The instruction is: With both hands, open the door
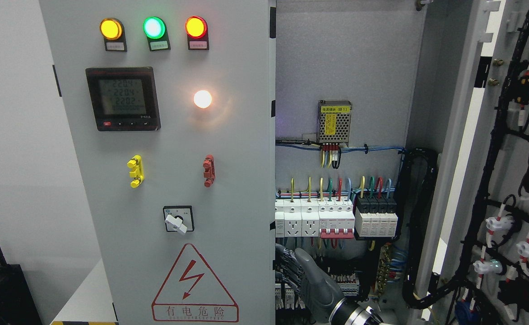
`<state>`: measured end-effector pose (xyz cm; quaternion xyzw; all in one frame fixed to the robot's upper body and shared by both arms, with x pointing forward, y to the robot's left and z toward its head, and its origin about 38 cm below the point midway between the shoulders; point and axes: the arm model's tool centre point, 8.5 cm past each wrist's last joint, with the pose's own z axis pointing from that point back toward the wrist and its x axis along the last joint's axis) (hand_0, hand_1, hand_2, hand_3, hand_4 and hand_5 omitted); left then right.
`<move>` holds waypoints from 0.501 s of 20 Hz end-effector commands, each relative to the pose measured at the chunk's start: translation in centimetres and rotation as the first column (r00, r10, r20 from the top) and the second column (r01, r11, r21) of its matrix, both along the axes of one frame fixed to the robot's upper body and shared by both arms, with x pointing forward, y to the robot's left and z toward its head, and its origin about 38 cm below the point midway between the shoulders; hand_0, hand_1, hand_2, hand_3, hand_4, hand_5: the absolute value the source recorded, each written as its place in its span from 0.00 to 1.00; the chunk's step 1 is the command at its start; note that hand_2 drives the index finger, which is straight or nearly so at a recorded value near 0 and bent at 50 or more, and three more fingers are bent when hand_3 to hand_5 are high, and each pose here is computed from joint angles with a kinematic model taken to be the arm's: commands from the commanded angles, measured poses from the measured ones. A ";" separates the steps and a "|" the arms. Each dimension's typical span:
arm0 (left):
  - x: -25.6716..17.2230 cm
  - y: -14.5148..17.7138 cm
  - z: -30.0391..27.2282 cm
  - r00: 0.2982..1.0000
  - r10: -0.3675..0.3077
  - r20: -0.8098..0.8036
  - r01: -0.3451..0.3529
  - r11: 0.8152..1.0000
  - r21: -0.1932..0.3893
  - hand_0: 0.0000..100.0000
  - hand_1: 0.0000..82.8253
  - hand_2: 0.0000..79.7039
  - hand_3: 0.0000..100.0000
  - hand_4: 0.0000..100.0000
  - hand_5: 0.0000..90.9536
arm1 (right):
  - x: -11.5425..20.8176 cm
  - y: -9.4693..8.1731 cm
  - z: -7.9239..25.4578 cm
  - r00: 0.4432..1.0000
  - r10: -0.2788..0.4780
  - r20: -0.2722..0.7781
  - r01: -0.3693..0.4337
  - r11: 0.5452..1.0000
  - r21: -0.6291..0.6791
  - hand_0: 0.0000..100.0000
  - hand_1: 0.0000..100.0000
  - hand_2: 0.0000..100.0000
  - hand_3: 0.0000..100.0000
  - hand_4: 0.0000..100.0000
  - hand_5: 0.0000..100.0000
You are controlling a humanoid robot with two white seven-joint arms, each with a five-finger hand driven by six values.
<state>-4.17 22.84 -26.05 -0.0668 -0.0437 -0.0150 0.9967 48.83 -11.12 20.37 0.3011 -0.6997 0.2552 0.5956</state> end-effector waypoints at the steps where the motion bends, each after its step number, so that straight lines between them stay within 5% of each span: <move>1: 1.0 0.2 -0.1 1.000 -0.002 0.031 0.002 1.000 0.006 0.00 0.00 0.00 0.00 0.03 0.00 | 0.0 0.1 -0.1 1.000 0.027 -0.001 -0.027 1.000 -0.005 0.11 0.00 0.00 0.00 0.00 0.00; 10: 1.1 0.2 -0.1 0.999 -0.002 0.032 0.002 1.000 0.006 0.00 0.00 0.00 0.00 0.03 0.00 | -0.2 0.1 -0.1 0.999 0.052 0.002 -0.052 0.999 -0.009 0.11 0.00 0.00 0.00 0.00 0.00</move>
